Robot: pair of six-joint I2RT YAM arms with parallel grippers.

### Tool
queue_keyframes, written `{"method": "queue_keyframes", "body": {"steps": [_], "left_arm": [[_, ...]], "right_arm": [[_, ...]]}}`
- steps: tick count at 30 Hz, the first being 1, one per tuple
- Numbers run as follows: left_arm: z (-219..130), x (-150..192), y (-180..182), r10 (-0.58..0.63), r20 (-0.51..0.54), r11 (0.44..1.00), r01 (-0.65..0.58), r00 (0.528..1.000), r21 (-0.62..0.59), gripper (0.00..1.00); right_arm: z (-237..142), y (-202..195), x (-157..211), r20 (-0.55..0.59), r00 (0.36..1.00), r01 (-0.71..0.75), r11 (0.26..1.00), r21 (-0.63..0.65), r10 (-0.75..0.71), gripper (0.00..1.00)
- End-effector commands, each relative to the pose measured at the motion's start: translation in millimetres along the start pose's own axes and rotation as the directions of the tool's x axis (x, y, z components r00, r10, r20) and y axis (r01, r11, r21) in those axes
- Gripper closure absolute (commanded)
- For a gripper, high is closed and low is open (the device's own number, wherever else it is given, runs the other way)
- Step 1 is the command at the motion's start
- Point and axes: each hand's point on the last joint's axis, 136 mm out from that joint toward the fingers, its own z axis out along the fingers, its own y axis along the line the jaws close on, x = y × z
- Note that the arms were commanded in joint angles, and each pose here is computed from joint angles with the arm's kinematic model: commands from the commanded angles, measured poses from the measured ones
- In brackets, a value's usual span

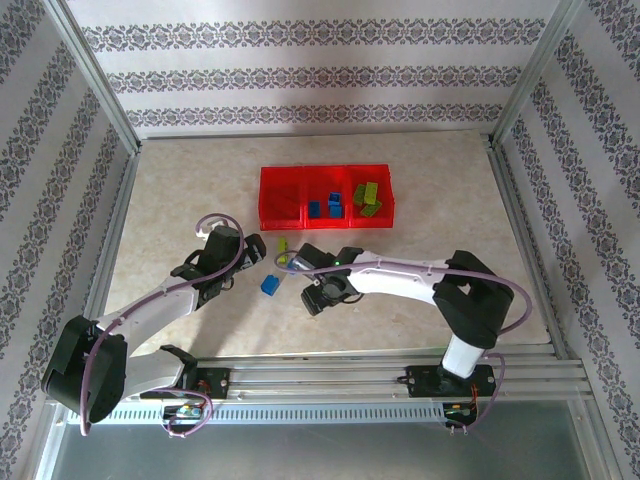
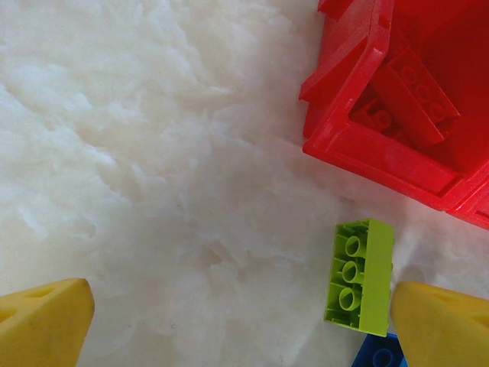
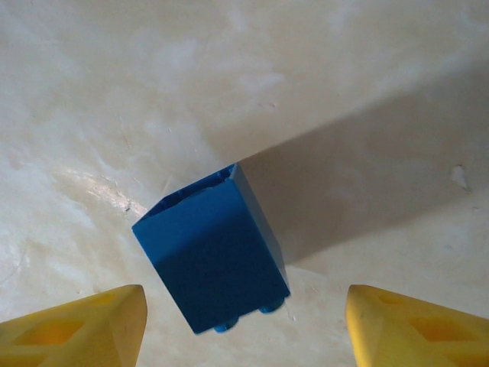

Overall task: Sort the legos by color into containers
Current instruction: Pick up the lego from the bottom-center of the table.

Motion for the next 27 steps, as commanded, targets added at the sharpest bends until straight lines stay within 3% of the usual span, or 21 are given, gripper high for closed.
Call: {"method": "queue_keyframes", "body": {"steps": [1, 12, 20, 27], "left_arm": [[-2, -14, -1, -0.003, 0.040, 1.000, 0.003, 0.999, -0.002, 0.01], [-2, -13, 1, -0.004, 0.036, 1.000, 0.004, 0.999, -0.008, 0.00], [-2, -13, 1, -0.005, 0.038, 1.000, 0.005, 0.999, -0.008, 0.00], [-1, -14, 1, -0.007, 0.042, 1.000, 0.007, 0.999, -0.001, 0.00]], "right_arm": [[3, 9, -6, 0.001, 0.999, 0.041, 0.999, -0.007, -0.041, 0.33], [21, 7, -14, -0.035, 0.999, 0.025, 0.999, 0.032, -0.024, 0.52], [15, -5, -21, -0.021, 0.999, -0.044, 0.998, 0.035, 0.045, 0.67], [-20, -40, -69, 0.128, 0.981, -0.155, 0.987, 0.039, 0.149, 0.73]]}}
